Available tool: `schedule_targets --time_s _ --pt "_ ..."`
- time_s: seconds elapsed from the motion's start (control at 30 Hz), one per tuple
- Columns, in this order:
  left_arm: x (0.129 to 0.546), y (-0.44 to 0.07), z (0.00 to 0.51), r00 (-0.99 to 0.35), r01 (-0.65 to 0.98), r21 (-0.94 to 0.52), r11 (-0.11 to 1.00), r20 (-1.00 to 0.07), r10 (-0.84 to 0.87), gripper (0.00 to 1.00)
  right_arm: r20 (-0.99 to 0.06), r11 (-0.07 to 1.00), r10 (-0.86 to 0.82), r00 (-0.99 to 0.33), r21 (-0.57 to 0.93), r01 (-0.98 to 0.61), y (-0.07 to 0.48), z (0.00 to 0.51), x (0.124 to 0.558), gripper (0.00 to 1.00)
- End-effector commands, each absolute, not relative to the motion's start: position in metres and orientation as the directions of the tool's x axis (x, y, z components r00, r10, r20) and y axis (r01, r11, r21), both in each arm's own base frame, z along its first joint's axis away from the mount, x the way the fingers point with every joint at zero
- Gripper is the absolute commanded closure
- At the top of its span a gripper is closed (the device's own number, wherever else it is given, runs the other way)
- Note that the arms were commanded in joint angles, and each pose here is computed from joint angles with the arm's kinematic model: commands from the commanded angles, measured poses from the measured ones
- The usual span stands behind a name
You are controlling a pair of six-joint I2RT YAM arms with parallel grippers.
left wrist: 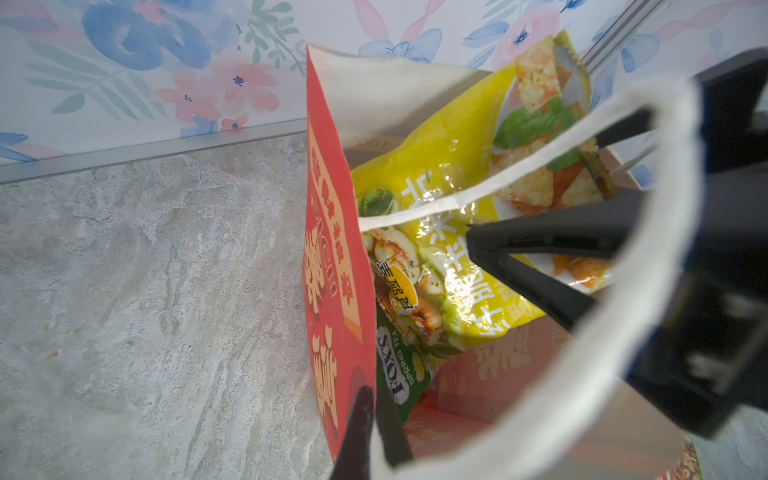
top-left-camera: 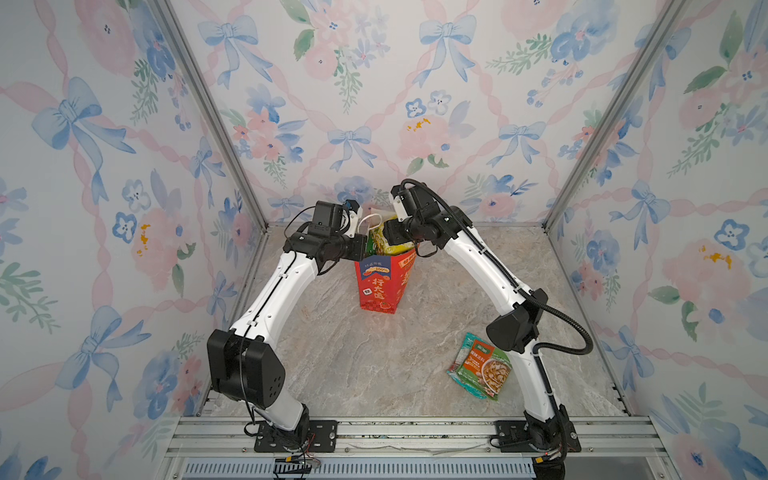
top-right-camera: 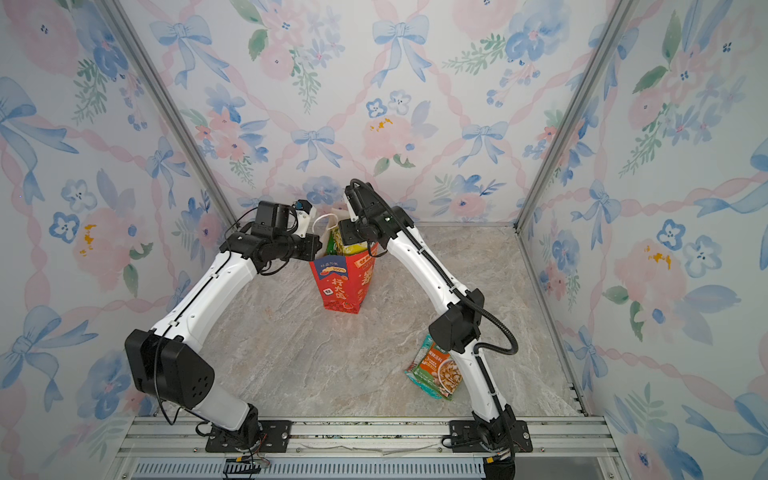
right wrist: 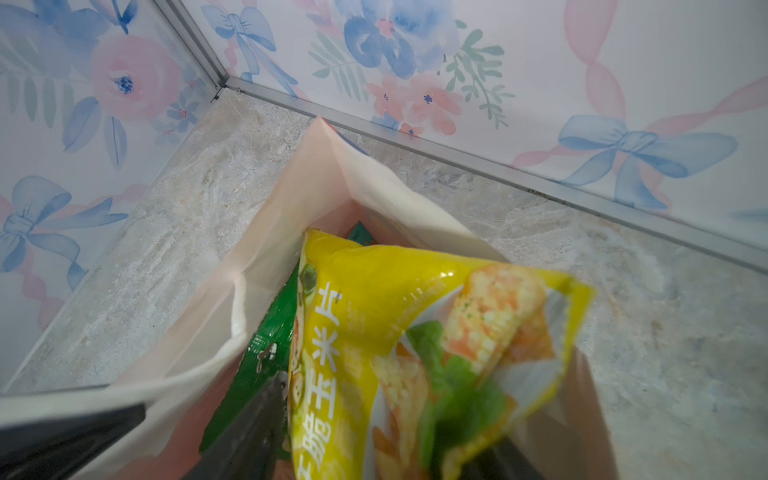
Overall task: Place the snacks into the paper bag
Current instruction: 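Push the corn chip bag deeper into the paper bag and open the right gripper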
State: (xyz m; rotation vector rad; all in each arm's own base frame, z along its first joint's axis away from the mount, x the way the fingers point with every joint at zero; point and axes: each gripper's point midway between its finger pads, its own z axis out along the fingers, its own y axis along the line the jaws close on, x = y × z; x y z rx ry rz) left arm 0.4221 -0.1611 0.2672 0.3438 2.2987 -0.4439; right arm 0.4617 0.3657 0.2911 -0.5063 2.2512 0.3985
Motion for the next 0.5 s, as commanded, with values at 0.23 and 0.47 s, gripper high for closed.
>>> schedule_targets --time_s 0.23,0.47 --pt "0.412 -0.165 0.263 -0.694 0.388 -0.224 0.894 -0.709 0.124 1.00 -0.847 0.861 -0.206 -0.491 0.081 -0.502 0.352 0.369 0.430 0.50" --pt "0.412 -0.164 0.264 -0.693 0.388 -0.222 0.895 -0.711 0.123 1.00 -0.805 0.869 -0.256 -0.535 0.051 -0.493 0.359 0.334 0.440 0.59"
